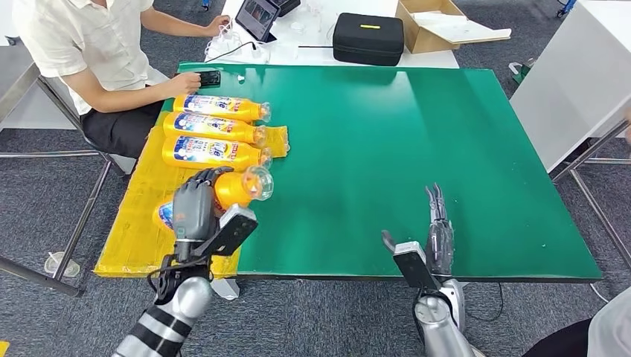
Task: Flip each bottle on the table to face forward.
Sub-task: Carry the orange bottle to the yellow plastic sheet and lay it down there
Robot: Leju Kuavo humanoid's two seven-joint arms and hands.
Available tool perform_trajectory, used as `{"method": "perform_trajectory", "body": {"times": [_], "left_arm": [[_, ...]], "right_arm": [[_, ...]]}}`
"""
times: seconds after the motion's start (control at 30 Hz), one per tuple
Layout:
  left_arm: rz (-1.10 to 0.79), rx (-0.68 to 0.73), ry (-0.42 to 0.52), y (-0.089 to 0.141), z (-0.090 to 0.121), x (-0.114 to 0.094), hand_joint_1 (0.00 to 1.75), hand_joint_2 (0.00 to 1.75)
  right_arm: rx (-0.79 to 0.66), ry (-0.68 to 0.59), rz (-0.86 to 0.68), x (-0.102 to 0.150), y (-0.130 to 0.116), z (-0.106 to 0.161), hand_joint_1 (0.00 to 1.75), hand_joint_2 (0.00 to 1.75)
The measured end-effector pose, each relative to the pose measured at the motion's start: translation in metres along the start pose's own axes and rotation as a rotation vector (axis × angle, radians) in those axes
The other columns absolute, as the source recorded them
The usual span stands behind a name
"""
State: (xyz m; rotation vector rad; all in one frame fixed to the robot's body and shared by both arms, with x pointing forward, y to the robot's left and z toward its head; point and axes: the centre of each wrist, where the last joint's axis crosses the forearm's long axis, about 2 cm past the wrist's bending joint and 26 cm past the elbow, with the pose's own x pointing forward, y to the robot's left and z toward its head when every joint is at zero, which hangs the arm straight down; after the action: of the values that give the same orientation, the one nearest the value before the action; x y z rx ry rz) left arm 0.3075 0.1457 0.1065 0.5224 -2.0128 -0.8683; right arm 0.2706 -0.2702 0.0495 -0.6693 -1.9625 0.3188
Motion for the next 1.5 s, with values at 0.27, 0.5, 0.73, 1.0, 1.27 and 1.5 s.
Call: {"method": "perform_trajectory", "body": {"times": [0.27,0.5,0.73,1.0,1.27,1.5], "left_arm": [[-0.04,-0.285,0.122,-0.005,-0.016,-0.035,1.71,1.75],[-0.046,-0.433,0.188,-0.004,-0.02,-0.055,0.08,1.75],[-0.025,-0.559,0.272,-0.005,-0.009,-0.073,0.0,1.75],[-0.02,-0.608,0.315,-0.005,-0.003,-0.082,0.0,1.75],[-0.027,-0.576,0.296,-0.005,-0.001,-0.084,0.0,1.75],[0.111,-0.329,0.147,-0.018,-0.001,-0.056,0.0,1.75]], "right_arm": [[0.024,0.0,-0.057,0.004,0.011,-0.002,0.0,1.75],[0.023,0.017,-0.077,0.004,0.015,0.0,0.0,1.75],[0.03,0.02,-0.088,0.006,0.02,0.002,0.0,1.75],[0.039,0.022,-0.103,0.006,0.023,0.0,0.0,1.75],[0.042,0.037,-0.111,0.004,0.024,0.002,0.0,1.75],[0.027,0.056,-0.118,0.003,0.024,0.007,0.0,1.75]]}}
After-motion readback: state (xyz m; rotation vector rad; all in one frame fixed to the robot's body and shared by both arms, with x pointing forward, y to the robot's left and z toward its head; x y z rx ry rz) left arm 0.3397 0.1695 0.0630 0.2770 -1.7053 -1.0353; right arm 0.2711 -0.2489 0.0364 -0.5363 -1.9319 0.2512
